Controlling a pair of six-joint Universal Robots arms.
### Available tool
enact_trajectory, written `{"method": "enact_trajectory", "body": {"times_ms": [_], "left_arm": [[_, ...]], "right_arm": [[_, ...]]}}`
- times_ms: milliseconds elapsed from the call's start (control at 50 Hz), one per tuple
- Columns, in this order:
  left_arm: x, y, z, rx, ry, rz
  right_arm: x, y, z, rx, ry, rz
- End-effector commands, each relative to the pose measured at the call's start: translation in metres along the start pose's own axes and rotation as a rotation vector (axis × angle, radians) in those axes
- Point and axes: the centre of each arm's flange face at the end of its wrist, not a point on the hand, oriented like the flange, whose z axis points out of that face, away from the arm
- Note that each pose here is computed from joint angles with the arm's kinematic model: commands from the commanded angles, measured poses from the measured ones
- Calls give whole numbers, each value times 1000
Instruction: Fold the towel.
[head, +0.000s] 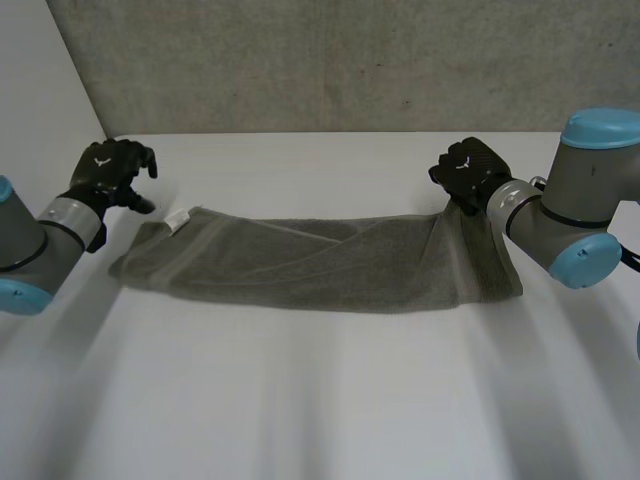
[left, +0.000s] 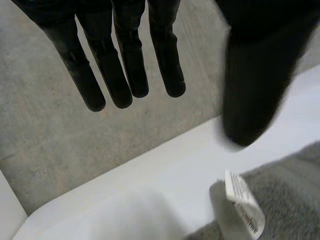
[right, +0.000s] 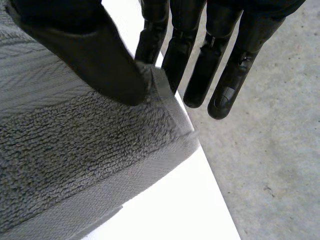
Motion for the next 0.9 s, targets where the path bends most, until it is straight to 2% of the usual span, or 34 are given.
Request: {"method": "enact_trajectory", "body": {"times_ms": [20, 200, 340, 520, 780, 900], "left_arm": [[-5, 20, 13, -83, -30, -12], [1, 32, 3, -237, -26, -73], [8, 25, -13, -295, -18, -92], [11, 29, -33, -354, -14, -47], [0, 43, -51, -418, -37, -1], [-14, 44, -54, -435, -110, 8]], "right_arm": [[3, 6, -2, -62, 55, 0], [18, -2, -20, -140, 142, 41], [23, -9, -53, -181, 152, 167], [-3, -5, -89, -239, 82, 235], [-33, 12, -105, -281, 34, 251], [-37, 15, -108, -287, 28, 252]]}}
